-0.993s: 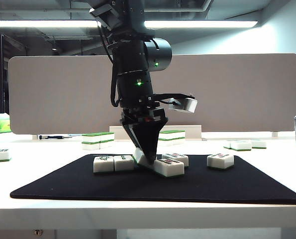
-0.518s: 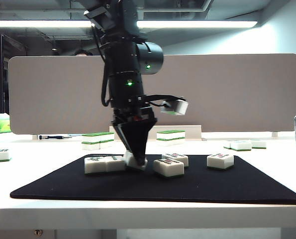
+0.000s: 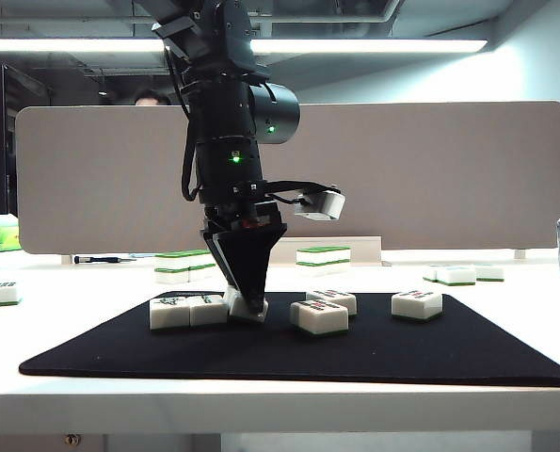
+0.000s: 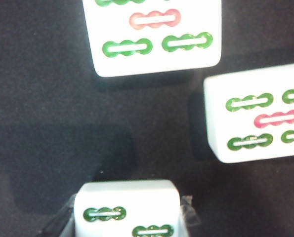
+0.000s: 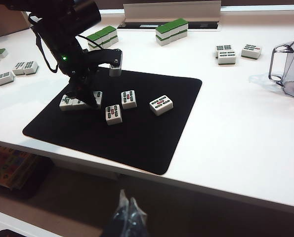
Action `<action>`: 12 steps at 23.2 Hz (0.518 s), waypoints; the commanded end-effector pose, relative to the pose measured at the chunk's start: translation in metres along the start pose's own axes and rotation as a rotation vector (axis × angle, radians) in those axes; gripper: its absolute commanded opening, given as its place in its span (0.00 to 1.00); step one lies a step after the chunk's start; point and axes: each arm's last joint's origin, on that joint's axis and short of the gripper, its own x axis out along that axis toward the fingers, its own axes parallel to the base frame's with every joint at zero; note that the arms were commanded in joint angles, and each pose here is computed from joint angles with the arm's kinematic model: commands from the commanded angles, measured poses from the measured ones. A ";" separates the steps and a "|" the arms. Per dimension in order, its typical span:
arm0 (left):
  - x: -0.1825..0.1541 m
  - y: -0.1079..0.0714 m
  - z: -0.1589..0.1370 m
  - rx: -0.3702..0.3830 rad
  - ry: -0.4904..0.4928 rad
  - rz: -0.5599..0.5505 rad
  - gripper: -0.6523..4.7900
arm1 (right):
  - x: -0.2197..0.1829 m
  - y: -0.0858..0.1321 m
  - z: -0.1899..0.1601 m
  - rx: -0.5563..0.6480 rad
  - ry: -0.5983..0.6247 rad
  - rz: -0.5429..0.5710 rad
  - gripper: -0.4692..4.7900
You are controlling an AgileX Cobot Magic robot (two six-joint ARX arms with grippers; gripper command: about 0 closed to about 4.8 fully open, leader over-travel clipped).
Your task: Align six mahjong tiles in a row on the table.
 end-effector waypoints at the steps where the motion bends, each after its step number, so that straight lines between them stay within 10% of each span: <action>1: 0.005 0.003 -0.004 -0.008 0.035 0.005 0.46 | -0.003 0.001 -0.001 -0.013 -0.026 -0.002 0.09; 12: 0.005 0.007 -0.005 -0.017 0.018 0.019 0.64 | -0.003 0.001 -0.001 -0.013 -0.026 -0.001 0.09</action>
